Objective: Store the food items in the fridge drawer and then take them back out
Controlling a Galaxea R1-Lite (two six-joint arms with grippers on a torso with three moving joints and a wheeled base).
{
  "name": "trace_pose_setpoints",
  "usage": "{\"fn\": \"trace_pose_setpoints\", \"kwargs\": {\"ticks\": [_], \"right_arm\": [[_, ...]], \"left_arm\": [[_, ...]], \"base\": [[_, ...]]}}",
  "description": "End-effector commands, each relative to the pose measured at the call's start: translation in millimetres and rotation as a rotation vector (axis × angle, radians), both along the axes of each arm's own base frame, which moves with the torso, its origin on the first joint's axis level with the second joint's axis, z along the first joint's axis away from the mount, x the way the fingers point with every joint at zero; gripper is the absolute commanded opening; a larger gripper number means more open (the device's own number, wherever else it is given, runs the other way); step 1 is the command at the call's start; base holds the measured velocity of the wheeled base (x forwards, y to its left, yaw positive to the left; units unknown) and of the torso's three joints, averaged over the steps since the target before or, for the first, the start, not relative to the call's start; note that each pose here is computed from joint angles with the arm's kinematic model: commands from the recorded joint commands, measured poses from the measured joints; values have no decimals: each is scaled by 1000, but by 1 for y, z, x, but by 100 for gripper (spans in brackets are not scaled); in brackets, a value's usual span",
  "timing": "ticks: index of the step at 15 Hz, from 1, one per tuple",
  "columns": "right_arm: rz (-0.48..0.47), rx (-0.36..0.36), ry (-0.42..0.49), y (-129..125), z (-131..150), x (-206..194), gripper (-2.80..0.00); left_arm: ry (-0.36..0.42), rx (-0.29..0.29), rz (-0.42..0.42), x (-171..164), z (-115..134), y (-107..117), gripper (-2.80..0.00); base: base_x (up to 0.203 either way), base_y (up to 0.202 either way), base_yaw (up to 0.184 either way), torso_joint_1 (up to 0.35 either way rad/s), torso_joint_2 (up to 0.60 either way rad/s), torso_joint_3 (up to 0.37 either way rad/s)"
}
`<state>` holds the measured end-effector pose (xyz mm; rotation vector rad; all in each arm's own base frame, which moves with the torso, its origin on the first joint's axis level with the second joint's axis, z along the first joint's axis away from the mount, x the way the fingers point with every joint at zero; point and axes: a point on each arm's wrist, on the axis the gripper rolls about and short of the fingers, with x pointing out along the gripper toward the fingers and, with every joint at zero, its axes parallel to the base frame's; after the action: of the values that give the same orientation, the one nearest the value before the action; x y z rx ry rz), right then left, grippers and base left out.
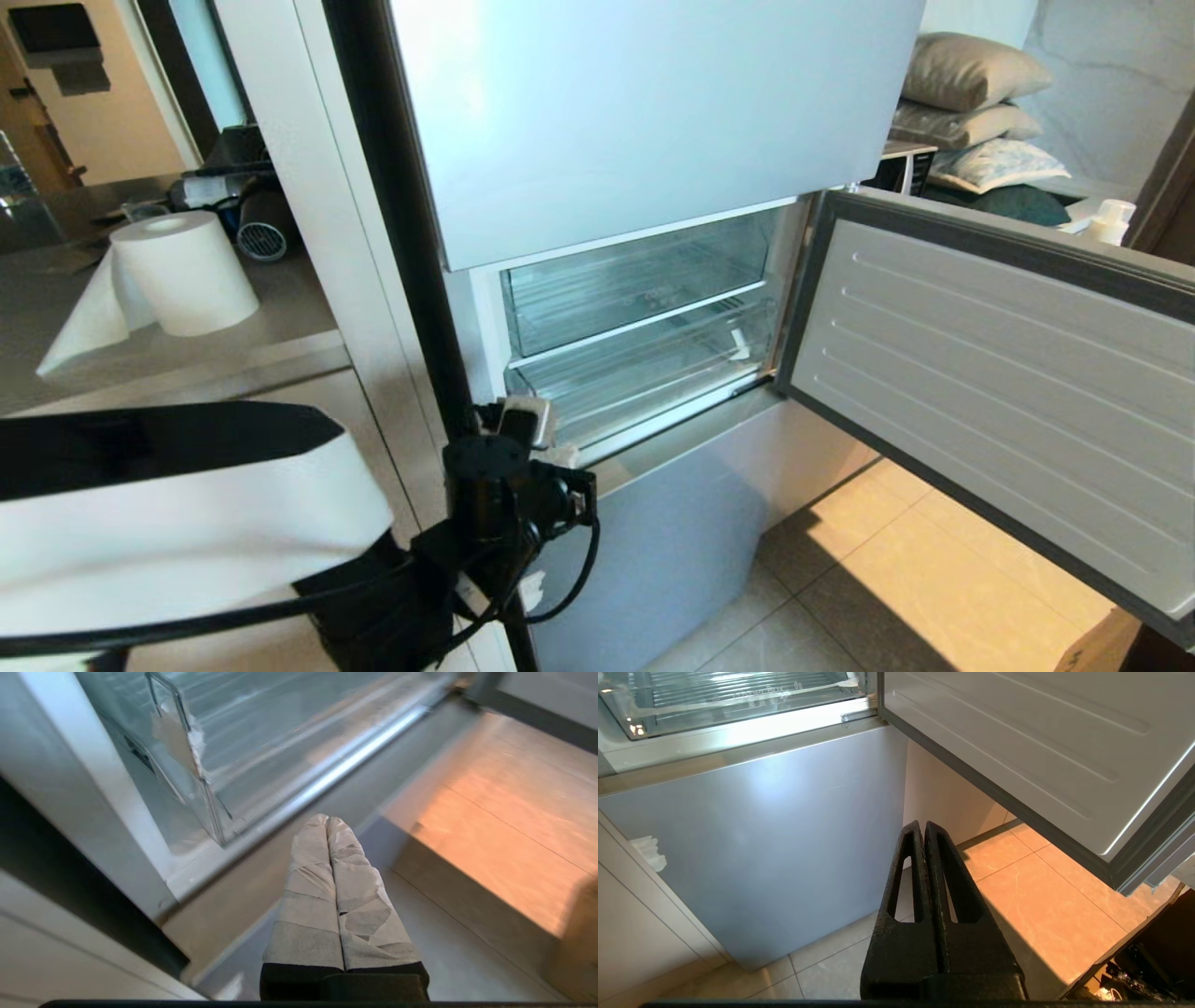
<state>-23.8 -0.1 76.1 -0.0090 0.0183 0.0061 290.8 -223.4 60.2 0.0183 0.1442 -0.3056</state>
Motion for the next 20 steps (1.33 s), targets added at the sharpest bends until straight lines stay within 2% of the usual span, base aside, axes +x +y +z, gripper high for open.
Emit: {"fn": "trace_pose_setpoints", "kwargs": {"ticks": [1,6,10,12,17,20], "right_arm": [[2,0,-2,0,0,0,-280],[0,2,-3,0,0,0,-280],[0,3,-1,0,0,0,-280],[0,4,-1,0,0,0,-280],[0,4,-4,0,0,0,-280],[0,4,-4,0,0,0,-280]], "left_arm": [[2,19,45,19,-22,-11,-280],[-4,56,150,59,-37,-17,-280],[24,92,190,84,-50,-15,-280],[7,89,217,100,-53,-10,-280],[-30,63,257,113,-46,-7,-280],[-39,57,252,106,-40,-8,-280]], "base": [[0,0,0,0,0,0],[0,0,0,0,0,0],[0,0,0,0,0,0],[0,0,0,0,0,0],[0,0,0,0,0,0],[0,0,0,0,0,0]]}}
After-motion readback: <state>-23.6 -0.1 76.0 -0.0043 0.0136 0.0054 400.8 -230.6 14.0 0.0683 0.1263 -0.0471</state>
